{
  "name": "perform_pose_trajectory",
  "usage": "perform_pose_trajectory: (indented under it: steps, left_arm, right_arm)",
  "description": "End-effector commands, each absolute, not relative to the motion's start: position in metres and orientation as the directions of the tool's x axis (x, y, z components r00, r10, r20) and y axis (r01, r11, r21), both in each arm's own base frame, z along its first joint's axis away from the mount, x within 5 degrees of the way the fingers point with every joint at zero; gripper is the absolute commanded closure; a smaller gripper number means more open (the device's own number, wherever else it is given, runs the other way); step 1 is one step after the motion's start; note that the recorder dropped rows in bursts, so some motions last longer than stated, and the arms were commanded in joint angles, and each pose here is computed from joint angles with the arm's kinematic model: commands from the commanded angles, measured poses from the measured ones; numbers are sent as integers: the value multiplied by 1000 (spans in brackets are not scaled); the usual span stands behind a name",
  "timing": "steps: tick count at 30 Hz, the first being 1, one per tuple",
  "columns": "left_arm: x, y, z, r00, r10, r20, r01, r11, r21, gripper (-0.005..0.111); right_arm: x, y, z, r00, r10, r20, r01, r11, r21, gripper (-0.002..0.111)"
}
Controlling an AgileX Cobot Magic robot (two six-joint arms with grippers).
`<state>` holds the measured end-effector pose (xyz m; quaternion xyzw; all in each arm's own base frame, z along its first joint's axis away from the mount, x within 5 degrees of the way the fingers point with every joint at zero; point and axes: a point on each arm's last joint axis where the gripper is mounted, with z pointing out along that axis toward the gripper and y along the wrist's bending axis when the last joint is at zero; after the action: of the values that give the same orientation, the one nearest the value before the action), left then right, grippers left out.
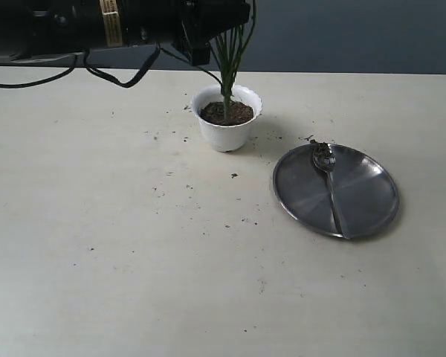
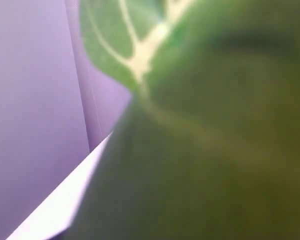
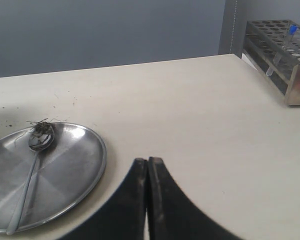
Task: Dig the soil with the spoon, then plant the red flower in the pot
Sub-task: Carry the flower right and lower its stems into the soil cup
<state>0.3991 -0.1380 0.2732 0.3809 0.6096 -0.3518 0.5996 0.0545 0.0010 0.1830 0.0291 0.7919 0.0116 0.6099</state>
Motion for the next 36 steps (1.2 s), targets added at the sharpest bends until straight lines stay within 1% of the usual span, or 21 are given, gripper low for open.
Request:
perform_pose_trajectory:
  steps: [1, 5, 9, 17, 20, 23, 26, 31, 36]
  left_arm:
    - [418, -124, 273, 52, -8, -999, 898, 438, 43, 106]
    - [430, -114, 269, 75, -29, -997, 905, 423, 56, 106]
    - [441, -115, 267, 100, -27, -995, 909, 408, 80, 106]
    - [465, -115, 252, 144, -13, -990, 908, 398, 127, 106]
    - [477, -116, 241, 151, -19, -988, 911, 392, 131, 106]
    - [484, -117, 238, 163, -19, -986, 910, 389, 143, 106]
    - [488, -117, 233, 162, -9, -987, 911, 386, 146, 106]
    - [490, -117, 215, 126, -3, -992, 924, 365, 117, 106]
    - [491, -113, 210, 115, 5, -993, 925, 364, 109, 106]
  right_arm:
    - [54, 1, 183, -248, 56, -967, 36, 998, 49, 109]
    - [54, 1, 183, -248, 56, -967, 36, 998, 49, 109]
    - [54, 1, 183, -248, 56, -967, 36, 998, 49, 109]
    - [54, 1, 183, -248, 56, -967, 36, 998, 49, 109]
    - [54, 1, 183, -248, 56, -967, 36, 998, 49, 109]
    - [54, 1, 183, -248, 56, -967, 36, 998, 49, 109]
    - [54, 1, 183, -248, 56, -967, 36, 998, 49, 109]
    - [54, 1, 183, -248, 56, -967, 36, 998, 49, 109]
    - [54, 1, 183, -248, 56, -967, 36, 998, 49, 109]
